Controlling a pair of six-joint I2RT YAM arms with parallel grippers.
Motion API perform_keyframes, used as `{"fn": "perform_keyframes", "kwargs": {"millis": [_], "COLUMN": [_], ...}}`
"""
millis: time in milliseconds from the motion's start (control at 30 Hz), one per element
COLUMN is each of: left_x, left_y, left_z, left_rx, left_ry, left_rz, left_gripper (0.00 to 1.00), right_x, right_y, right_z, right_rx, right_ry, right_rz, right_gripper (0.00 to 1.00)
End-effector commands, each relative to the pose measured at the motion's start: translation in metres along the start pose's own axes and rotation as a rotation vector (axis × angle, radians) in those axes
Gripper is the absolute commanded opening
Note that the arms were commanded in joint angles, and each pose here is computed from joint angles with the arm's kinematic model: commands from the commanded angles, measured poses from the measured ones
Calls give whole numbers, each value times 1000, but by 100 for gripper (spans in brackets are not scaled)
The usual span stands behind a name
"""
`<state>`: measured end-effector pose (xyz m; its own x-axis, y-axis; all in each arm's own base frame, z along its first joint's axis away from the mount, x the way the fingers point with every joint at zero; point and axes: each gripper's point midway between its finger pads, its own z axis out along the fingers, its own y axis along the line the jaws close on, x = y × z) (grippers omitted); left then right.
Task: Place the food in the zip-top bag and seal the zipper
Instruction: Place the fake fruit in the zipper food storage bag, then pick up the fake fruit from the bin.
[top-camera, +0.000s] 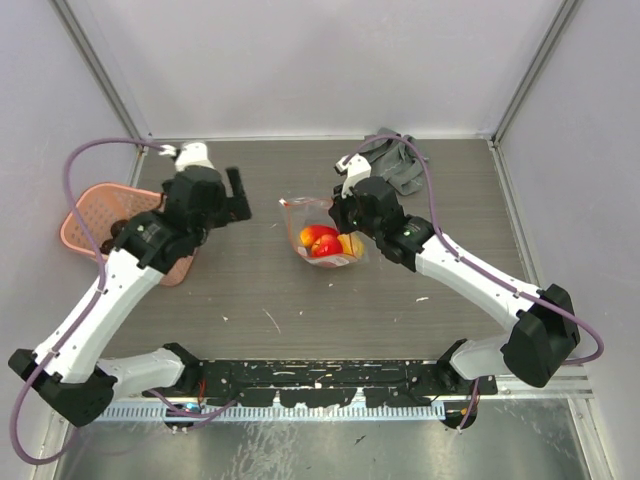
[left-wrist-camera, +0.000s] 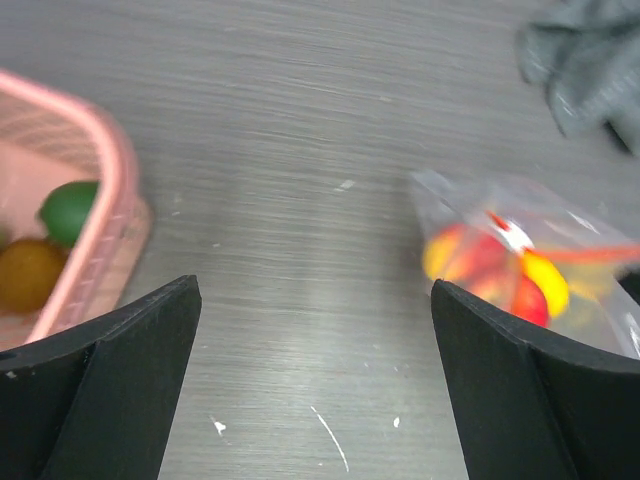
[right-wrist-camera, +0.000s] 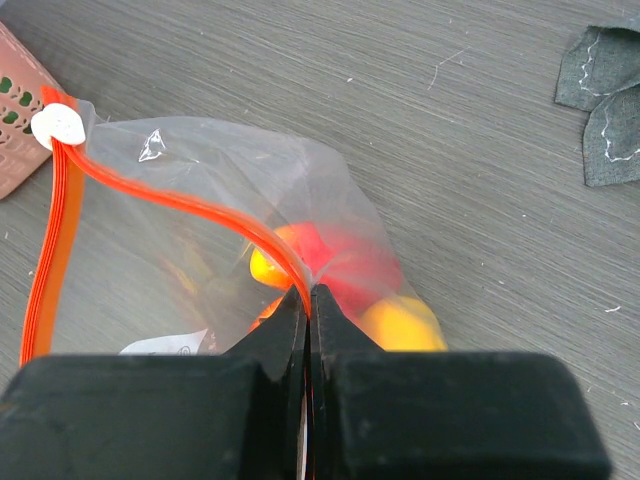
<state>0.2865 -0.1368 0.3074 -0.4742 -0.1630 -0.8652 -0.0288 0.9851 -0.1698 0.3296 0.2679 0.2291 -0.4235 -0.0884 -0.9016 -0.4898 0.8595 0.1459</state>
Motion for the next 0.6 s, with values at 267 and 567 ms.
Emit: {"fn": "perform_keyframes", "kwargs": {"millis": [267,567], "left_x": [-3,30], "left_y": [120,193], "left_z": [7,24], "left_rx": [-339,-604], "left_ry": [110,261], "left_rz": [-330,-536], "left_gripper": [98,94], "right_x": [-26,-20], "right_y": [2,-1], "right_z": [-8,-6], "right_rx": [-17,-15], "right_ry": [-109,-95], "right_rz": [-15,-21], "right_gripper": [1,1]}}
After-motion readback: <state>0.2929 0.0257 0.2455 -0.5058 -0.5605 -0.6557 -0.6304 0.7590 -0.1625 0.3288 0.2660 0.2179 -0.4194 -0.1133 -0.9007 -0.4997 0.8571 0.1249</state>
